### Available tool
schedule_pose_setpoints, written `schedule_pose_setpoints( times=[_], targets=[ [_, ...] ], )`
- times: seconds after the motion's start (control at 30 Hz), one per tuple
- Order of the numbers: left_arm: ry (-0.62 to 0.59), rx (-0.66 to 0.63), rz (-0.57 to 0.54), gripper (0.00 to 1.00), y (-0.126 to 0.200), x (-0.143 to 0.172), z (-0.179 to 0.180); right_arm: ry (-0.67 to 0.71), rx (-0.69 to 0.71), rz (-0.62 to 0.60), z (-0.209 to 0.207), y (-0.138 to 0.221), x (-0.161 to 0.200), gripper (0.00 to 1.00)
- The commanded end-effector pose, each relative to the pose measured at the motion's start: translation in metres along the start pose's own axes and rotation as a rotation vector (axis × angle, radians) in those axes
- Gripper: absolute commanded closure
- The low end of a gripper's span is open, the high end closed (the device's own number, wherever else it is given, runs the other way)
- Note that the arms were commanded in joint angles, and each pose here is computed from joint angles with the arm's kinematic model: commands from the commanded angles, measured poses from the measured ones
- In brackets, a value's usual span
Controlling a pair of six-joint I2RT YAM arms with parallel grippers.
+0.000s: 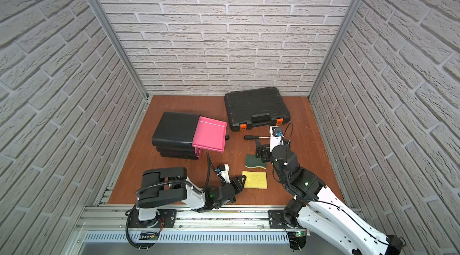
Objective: Take the sponge out of the drawer
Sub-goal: Place the sponge at the center of the board.
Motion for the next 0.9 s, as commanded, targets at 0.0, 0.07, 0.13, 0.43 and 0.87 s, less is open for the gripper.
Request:
schedule_pose_setpoints(
  times=[0.0, 0.07, 0.13, 0.43, 0.87],
  targets=[
    [-0.012, -0.047, 0.005, 0.60, 0.002, 0.000, -0.002, -0.009, 0.021, -0.006, -0.004, -0.001, 0.002, 0.04],
    [-0.020, -0.061, 0.009, 0.56, 0.003, 0.000, -0.003, -0.007, 0.029, -0.004, -0.004, -0.002, 0.003, 0.04],
    [-0.025, -0.065, 0.011, 0.54, 0.003, 0.000, -0.006, -0.006, 0.036, -0.001, -0.005, -0.003, 0.003, 0.04],
    [-0.037, -0.068, 0.022, 0.41, 0.001, 0.002, -0.009, -0.009, 0.043, 0.006, -0.006, -0.005, 0.005, 0.04],
    [-0.064, -0.089, 0.030, 0.25, 0.002, 0.000, -0.015, -0.007, 0.051, 0.017, -0.008, -0.007, 0.007, 0.04]
  ],
)
Point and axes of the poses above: each gripper's point midway between its finger pads, its own y axis back along the fingers, its own z axis along the line the jaws close on, x = y × z, the point moved 9 cm from there along y, back along the fingers, and after that the axes turned 4 degrees about -y, right-handed, at the moved point
